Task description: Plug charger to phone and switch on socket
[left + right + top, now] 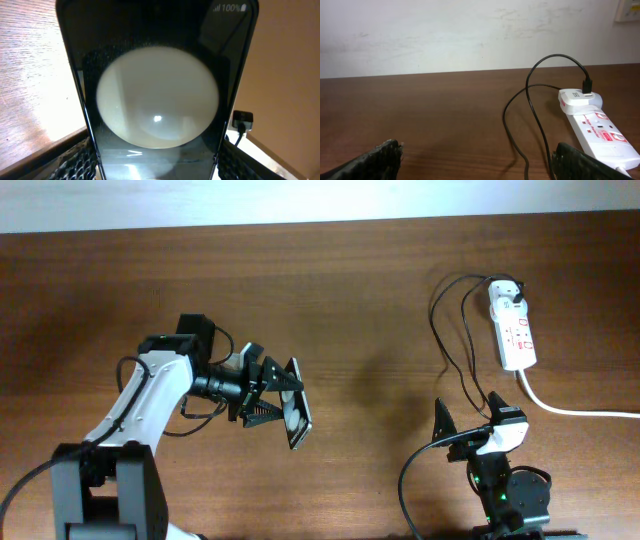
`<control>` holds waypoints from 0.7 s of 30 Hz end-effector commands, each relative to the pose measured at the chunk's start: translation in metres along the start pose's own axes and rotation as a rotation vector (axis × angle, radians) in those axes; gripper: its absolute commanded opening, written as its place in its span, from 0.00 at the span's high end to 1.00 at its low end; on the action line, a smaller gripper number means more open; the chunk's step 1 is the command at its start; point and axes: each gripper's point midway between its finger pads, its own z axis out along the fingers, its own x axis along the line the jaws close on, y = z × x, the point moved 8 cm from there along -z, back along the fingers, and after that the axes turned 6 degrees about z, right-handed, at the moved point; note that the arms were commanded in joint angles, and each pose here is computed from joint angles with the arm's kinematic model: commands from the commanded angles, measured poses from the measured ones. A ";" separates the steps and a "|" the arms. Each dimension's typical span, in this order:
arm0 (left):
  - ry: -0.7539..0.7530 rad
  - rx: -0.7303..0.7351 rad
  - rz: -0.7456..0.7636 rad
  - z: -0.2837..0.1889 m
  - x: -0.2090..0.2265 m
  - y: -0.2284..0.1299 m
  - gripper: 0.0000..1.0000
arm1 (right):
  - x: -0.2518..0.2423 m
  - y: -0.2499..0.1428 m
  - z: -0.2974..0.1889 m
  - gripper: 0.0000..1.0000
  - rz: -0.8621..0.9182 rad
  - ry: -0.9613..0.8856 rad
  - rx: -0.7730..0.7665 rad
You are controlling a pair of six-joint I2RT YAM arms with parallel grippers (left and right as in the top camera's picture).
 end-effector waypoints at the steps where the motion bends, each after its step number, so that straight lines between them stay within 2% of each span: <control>1: -0.044 0.026 0.071 -0.002 -0.005 -0.009 0.41 | 0.000 -0.003 0.000 0.01 -0.004 0.001 0.002; 9: -0.045 0.001 0.128 -0.002 -0.007 -0.003 0.40 | 0.000 -0.003 0.000 0.01 -0.004 0.001 0.002; 11: -0.047 -0.007 0.146 -0.002 -0.007 -0.001 0.40 | -0.008 -0.001 0.000 0.01 -0.015 -0.087 -0.013; 14: -0.049 -0.019 0.168 -0.002 -0.008 0.002 0.39 | -0.007 -0.002 0.000 0.01 0.001 -0.076 -0.010; 16: -0.041 -0.049 0.169 -0.002 -0.009 0.009 0.39 | 0.005 -0.003 0.000 0.01 0.121 0.056 0.015; 17: -0.036 -0.069 0.152 -0.003 -0.010 0.013 0.39 | 0.016 -0.004 -0.001 0.01 0.252 0.172 0.051; 21: -0.067 -0.128 0.075 -0.004 -0.018 0.028 0.39 | 0.061 -0.013 -0.023 0.01 0.731 0.627 0.409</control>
